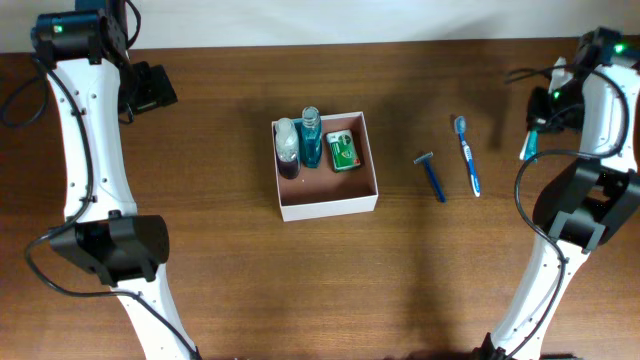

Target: Pack container

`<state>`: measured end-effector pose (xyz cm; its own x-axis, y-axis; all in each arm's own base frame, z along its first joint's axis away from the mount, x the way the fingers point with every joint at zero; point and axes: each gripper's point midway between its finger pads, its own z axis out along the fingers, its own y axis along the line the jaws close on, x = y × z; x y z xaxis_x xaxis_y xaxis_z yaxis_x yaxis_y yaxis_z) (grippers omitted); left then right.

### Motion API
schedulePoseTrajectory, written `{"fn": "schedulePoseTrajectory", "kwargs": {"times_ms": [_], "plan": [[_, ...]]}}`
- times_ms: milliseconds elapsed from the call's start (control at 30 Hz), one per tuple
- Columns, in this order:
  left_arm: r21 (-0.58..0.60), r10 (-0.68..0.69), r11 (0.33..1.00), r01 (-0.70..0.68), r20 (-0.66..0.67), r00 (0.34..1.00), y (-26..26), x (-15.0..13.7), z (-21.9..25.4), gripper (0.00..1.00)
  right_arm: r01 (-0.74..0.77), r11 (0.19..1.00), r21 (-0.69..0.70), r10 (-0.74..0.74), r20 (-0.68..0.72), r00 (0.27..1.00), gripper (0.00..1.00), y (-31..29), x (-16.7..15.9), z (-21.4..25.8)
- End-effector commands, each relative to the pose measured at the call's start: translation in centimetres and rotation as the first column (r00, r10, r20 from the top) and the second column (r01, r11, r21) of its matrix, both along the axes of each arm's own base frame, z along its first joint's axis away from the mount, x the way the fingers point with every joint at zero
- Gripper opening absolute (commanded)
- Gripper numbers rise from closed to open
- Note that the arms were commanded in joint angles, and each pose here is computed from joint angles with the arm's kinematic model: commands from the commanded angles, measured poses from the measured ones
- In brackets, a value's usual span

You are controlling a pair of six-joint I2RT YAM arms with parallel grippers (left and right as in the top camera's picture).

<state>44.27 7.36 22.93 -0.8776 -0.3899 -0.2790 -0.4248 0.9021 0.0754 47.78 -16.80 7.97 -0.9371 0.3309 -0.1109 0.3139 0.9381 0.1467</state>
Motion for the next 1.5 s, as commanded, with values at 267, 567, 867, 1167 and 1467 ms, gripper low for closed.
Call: {"fn": "schedulePoseTrajectory", "kwargs": {"times_ms": [267,567,867,1167,1467], "plan": [[0.002,-0.006,1.000,0.006,0.002,1.000,0.1,-0.2,0.2,0.99,-0.152,0.945,0.288,0.087,0.227,0.970,0.10,10.0,0.5,11.9],[0.002,-0.006,1.000,0.006,0.002,1.000,0.1,-0.2,0.2,0.99,-0.373,0.922,0.099,0.353,0.180,0.918,0.16,20.8,-4.5,16.5],[0.003,-0.005,1.000,0.005,0.002,1.000,0.1,-0.2,0.2,0.99,-0.519,0.852,0.070,0.516,0.061,0.854,0.17,27.9,-10.0,15.4],[0.003,-0.005,1.000,0.005,0.002,1.000,0.1,-0.2,0.2,0.99,-0.322,0.944,-0.078,0.327,0.066,0.943,0.25,22.7,-7.0,15.0],[0.003,-0.005,1.000,0.005,0.002,1.000,0.1,-0.2,0.2,0.99,-0.580,0.807,-0.110,0.584,0.015,0.811,0.55,22.8,-3.2,8.9]]}}
